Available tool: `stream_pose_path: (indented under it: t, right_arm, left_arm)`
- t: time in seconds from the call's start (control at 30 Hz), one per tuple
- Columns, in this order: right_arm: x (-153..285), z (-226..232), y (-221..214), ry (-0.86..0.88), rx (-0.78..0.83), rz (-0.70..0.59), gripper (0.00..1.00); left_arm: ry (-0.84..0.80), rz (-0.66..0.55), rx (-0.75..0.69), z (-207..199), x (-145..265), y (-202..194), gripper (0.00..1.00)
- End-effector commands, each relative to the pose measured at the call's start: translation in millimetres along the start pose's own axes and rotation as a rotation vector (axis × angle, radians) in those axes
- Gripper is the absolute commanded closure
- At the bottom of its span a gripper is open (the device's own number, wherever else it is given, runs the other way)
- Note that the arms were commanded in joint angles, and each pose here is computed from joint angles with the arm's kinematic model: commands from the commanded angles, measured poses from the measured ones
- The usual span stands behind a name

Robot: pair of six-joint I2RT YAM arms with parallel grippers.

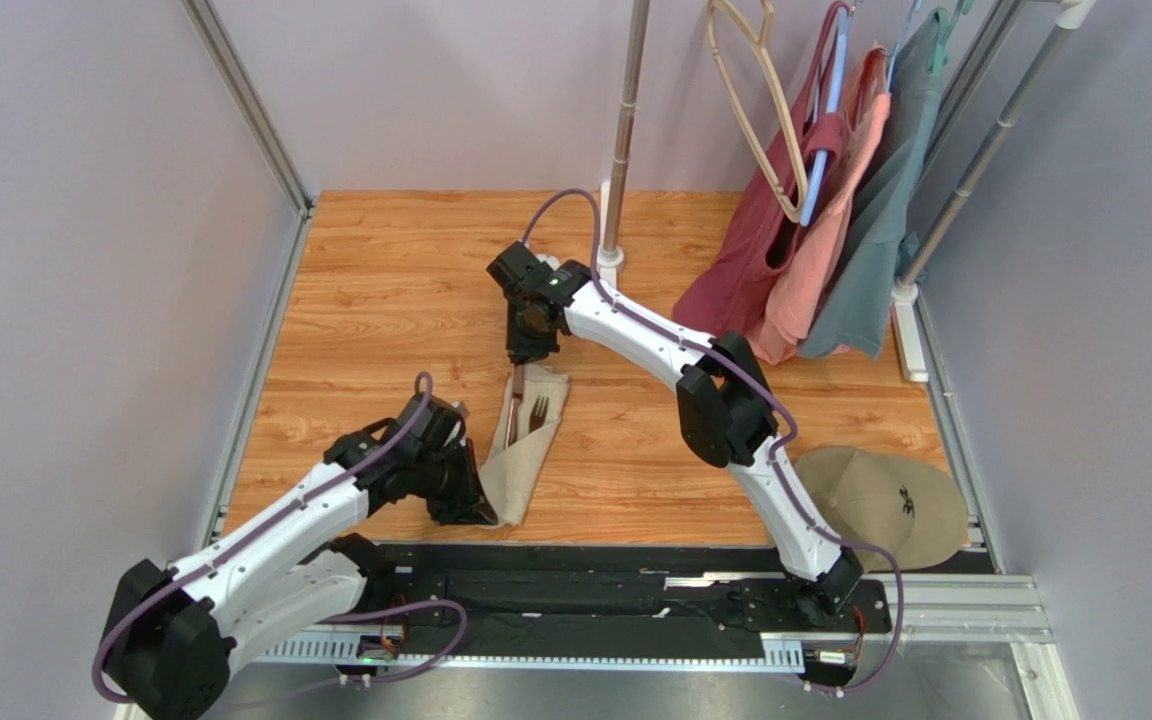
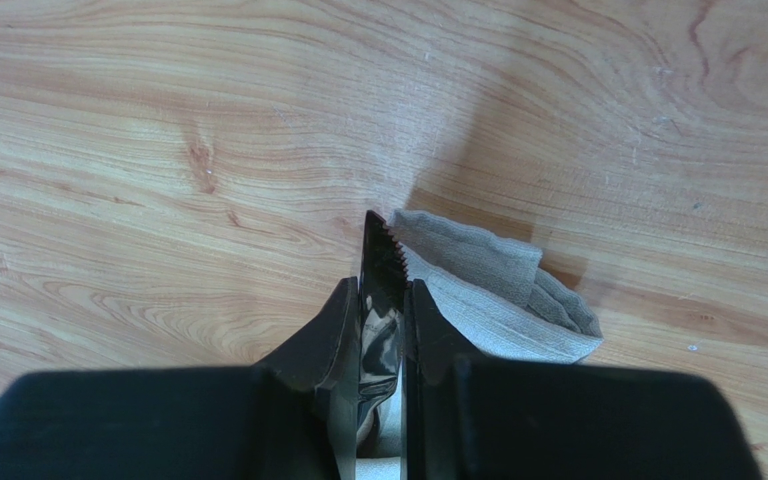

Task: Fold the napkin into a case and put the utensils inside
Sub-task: Insert the knife into the folded napkin.

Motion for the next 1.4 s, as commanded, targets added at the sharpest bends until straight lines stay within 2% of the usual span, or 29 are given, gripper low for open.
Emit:
stream_pose_path:
  t: [0.0, 0.73, 1.23, 1.37]
  right_arm:
    - [27, 11, 14, 0.059, -0.022, -0.043, 1.00]
    - [31, -2, -12, 0.011, -0.040, 0.066, 1.00]
    - [36, 12, -37, 0.021, -0.010, 0.092, 1.00]
    - [35, 13, -48, 0.038, -0.013, 0.132, 1.00]
  left_arm:
    - [-0.033, 0.061, 0.052, -10, -15, 0, 1.00]
    - [0.037, 0.044, 0.051, 1, -59, 15, 1.00]
    - [0.059, 0.032, 0.047, 3, -67, 21, 1.00]
    - [0.066, 0.031, 0.049, 5, -68, 20, 1.00]
Point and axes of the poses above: each gripper's point midway between its finger pads, its own x axis back along the fingers, its own z axis along the line the jaws close on, y = z × x, the point moved 3 cm from there along x, back along the fingers, and after that the axes turned 3 degrees about x, right-handed, at the moved point
